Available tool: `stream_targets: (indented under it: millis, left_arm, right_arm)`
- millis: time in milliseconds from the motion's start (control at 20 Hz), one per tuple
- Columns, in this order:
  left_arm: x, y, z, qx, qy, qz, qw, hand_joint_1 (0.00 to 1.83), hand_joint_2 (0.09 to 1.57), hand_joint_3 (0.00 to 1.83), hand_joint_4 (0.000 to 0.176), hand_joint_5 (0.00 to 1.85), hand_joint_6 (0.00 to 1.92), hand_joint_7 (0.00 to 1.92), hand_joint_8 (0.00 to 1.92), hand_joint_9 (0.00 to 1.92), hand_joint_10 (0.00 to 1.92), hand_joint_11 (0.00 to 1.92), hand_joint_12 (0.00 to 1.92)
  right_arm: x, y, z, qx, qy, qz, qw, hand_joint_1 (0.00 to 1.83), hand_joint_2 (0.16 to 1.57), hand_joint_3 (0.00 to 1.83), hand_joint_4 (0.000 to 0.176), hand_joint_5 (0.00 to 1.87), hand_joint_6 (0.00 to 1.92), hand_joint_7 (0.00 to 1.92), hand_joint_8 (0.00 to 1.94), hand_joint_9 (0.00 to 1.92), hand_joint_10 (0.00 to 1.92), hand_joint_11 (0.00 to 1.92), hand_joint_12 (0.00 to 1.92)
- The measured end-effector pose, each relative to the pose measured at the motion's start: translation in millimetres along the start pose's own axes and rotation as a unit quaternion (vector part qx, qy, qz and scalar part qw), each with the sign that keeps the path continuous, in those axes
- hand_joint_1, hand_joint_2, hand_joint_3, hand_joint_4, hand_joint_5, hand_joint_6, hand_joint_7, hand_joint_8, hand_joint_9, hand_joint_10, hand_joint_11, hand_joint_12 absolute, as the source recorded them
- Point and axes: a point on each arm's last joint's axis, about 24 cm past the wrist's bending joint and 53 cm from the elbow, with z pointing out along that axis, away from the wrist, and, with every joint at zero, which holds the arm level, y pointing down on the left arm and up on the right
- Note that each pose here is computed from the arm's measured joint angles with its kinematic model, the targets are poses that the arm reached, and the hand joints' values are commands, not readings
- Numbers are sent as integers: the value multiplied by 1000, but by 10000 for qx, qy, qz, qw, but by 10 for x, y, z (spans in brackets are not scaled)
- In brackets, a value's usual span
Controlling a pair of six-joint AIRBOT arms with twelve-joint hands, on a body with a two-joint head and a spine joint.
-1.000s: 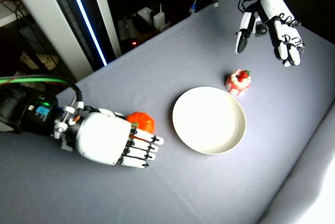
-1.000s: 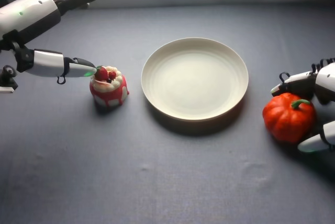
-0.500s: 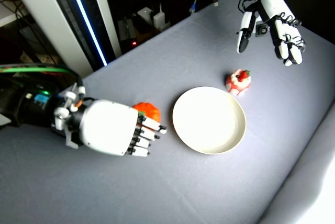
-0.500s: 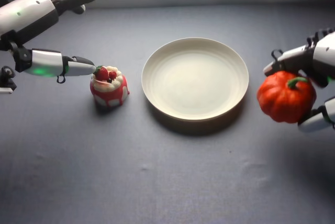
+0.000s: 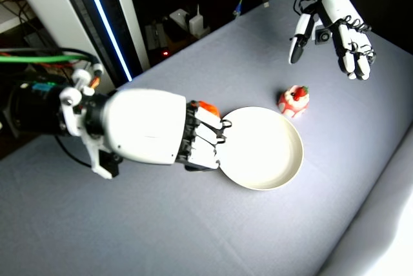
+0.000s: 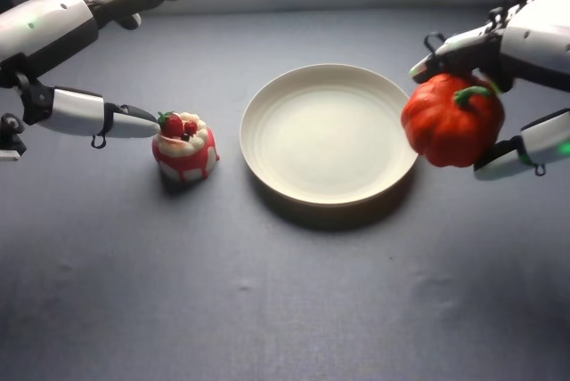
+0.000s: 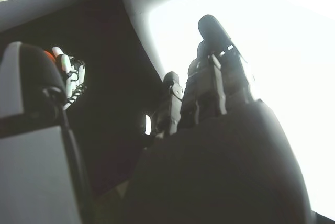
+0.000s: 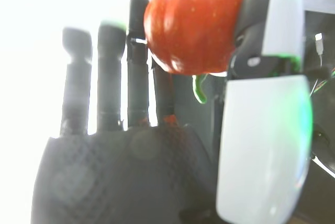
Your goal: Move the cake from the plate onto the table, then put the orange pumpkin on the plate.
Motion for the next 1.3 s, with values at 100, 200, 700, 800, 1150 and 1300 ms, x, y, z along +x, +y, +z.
stream_targets:
  millis: [100,200,700,800,1150,1300]
  left_arm:
    - [3,-3,4,6,1,-4,10000,1095,900,12,97,86,0,0,0,125,3,0,1256]
    - [8,-7,10,29,7,6,10000,1137,912,4,89,77,2,0,0,108,3,0,1199]
    - [74,-84,85,224,31,-9,9997,1048,899,3,79,93,1,0,0,183,5,0,1175]
    - [73,-84,86,223,28,-9,9997,1047,900,1,93,109,7,0,0,182,3,0,1183]
    - [37,-133,108,350,-29,8,9994,1031,903,2,97,118,3,0,0,187,4,0,1135]
    - [97,-146,125,380,48,29,9993,1033,918,2,80,79,0,0,0,169,0,1,1175]
  right_arm:
    - [98,-6,150,-46,44,37,10000,1187,1112,0,0,979,965,957,1575,911,1818,916,1889]
    - [199,0,308,-108,79,68,9999,1239,1134,3,0,925,954,964,1256,831,1513,701,1738]
    - [313,-231,676,85,54,302,9995,1252,1145,0,0,867,1078,968,1127,801,1189,568,1530]
    - [352,-277,735,152,69,363,9992,1231,1141,0,0,861,1073,999,1095,874,986,647,1486]
    - [336,-417,856,310,-51,594,9977,1370,1140,2,0,830,1181,958,1062,861,1252,648,1386]
    - [285,-469,849,366,-120,644,9972,1236,1158,0,0,822,1225,953,1057,734,1041,449,1438]
